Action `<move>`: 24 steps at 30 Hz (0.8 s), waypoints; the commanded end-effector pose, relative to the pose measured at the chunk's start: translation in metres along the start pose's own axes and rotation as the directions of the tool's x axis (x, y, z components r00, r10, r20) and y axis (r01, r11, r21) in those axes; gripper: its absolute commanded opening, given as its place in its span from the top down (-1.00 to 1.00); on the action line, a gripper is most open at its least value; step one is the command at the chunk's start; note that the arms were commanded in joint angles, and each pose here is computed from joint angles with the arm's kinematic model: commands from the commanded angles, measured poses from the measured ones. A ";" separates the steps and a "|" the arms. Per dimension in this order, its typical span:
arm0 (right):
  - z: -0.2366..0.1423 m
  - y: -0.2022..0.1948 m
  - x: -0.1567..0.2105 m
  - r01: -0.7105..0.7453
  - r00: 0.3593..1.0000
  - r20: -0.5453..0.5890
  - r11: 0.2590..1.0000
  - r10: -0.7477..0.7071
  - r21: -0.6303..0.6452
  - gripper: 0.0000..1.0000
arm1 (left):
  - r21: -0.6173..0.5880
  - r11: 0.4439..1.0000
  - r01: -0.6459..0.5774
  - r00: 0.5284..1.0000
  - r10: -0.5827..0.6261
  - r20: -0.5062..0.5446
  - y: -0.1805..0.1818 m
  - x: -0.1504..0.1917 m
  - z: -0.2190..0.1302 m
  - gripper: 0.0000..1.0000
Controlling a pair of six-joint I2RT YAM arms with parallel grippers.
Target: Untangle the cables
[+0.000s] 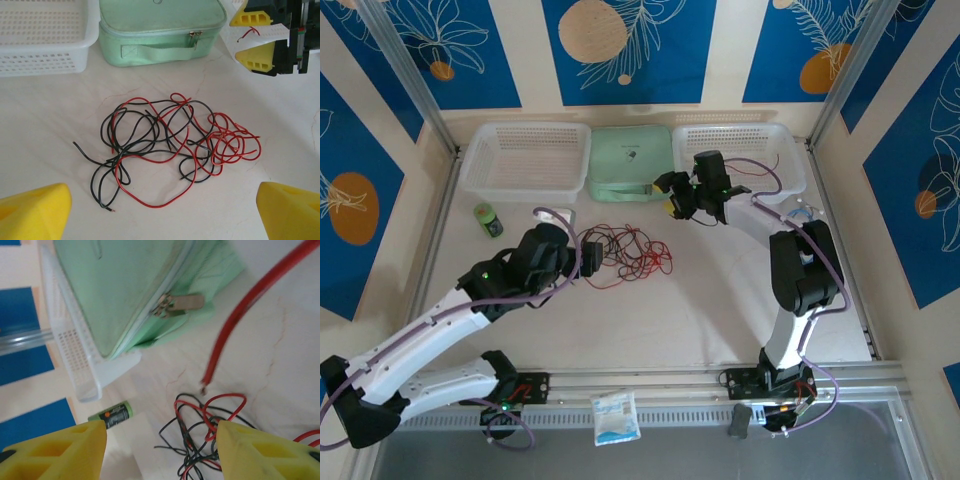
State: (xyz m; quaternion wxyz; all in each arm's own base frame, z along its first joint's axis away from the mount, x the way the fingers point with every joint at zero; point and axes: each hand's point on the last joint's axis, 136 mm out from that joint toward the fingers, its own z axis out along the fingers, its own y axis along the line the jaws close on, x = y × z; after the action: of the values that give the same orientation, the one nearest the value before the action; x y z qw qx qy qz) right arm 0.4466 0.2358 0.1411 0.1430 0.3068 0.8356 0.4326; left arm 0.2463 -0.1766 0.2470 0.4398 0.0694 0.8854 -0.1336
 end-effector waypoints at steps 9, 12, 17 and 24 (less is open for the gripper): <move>-0.001 0.008 -0.024 0.024 0.991 0.130 0.998 -0.032 0.062 0.10 | -0.022 1.000 -0.015 1.000 0.015 -0.002 0.010 0.005 -0.002 -0.89; 0.000 0.003 -0.028 0.017 0.989 0.147 0.996 -0.030 0.088 0.17 | -0.026 1.000 -0.014 1.000 0.014 -0.003 0.011 0.005 -0.002 -0.89; 0.002 -0.003 -0.029 0.006 0.989 0.148 0.995 -0.021 0.103 0.25 | -0.026 1.000 -0.009 1.000 0.009 0.002 0.013 0.005 -0.005 -0.89; -0.002 -0.003 -0.019 0.012 0.991 0.130 0.996 -0.025 0.094 0.24 | -0.021 1.000 0.000 1.000 0.000 0.011 0.014 0.004 -0.009 -0.89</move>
State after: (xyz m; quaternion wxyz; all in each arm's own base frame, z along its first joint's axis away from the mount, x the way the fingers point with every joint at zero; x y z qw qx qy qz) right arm 0.4671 0.2186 0.1379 0.1886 0.3387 0.8423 0.3745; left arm 0.2412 -0.1687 0.2481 0.4434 0.0656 0.8836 -0.1354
